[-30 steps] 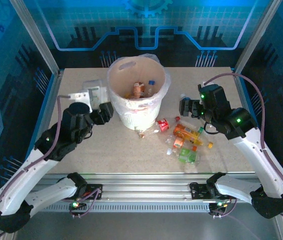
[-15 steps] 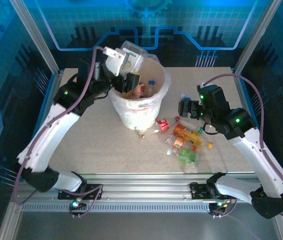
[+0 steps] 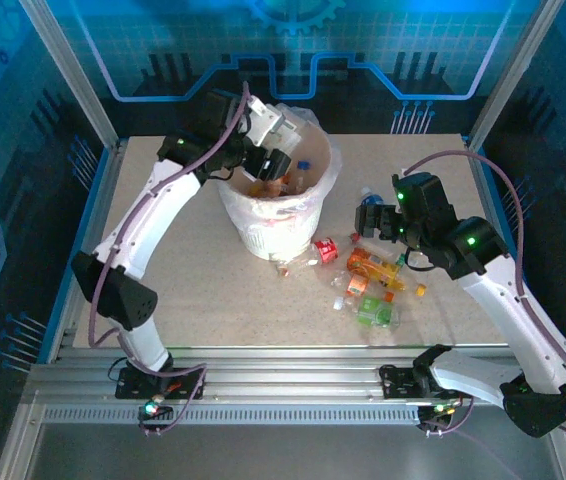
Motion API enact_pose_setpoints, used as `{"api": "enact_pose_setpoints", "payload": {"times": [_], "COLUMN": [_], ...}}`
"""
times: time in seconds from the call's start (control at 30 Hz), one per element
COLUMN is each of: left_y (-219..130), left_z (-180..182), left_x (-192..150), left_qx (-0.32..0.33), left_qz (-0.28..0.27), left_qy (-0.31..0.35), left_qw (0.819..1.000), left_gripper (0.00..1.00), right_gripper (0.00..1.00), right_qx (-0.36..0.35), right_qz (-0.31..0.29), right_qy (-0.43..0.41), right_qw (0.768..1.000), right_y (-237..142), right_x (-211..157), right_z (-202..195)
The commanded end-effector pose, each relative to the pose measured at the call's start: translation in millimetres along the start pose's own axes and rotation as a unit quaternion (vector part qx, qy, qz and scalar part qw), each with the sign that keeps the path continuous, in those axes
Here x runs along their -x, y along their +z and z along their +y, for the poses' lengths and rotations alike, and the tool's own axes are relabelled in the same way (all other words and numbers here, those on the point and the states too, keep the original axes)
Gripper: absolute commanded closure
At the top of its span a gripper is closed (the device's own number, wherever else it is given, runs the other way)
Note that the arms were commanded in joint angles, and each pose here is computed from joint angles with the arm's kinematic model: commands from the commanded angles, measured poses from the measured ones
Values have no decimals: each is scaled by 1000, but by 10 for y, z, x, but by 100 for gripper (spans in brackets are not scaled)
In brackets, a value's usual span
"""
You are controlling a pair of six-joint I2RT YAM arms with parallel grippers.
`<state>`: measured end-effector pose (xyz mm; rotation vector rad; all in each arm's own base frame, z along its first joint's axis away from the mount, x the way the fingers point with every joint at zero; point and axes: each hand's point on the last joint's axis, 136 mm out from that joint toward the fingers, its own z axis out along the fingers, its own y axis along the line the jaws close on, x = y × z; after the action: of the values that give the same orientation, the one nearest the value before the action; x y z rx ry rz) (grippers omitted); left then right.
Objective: Put the plastic bottles in the bin
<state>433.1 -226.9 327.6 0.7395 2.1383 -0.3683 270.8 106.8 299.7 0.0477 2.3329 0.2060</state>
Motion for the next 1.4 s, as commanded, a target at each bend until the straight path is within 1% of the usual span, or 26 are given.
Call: {"api": "enact_pose_setpoints", "payload": {"times": [0.0,0.17,0.27,0.4,0.73,0.83,0.93,1.13,1.23,1.37], "left_y": [40,185,199,184,18,-104,-282,-803,-1046,-1239], "left_z": [9,52,78,106,166,182,176,96,-31,-374], "left_x": [-35,-217,-263,-265,-151,-65,48,248,224,67], "left_qx": [-13,-7,-1,9,36,48,57,68,64,50], "left_qz": [13,43,49,51,31,13,-17,-98,-131,-162], "left_qy": [14,15,16,20,20,12,-2,-46,-61,-54], "left_qw": [1000,999,999,998,999,999,998,992,987,984], "left_gripper": [23,18,14,2,1,1,1,1,1,1], "right_gripper": [0,0,0,0,0,0,0,0,0,0], "right_qx": [1,1,0,3,3,1,-2,-12,-23,-41], "right_qz": [0,0,0,2,2,2,4,14,22,36], "right_qy": [12,11,10,10,8,8,7,6,3,5], "right_qw": [1000,1000,1000,1000,1000,1000,1000,1000,999,998], "right_y": [25,30,33,45,50,54,65,103,118,142], "right_x": [-7,-3,1,1,18,18,12,-15,-59,-141], "right_z": [-7,-6,-3,11,22,17,11,-12,-56,-139]}}
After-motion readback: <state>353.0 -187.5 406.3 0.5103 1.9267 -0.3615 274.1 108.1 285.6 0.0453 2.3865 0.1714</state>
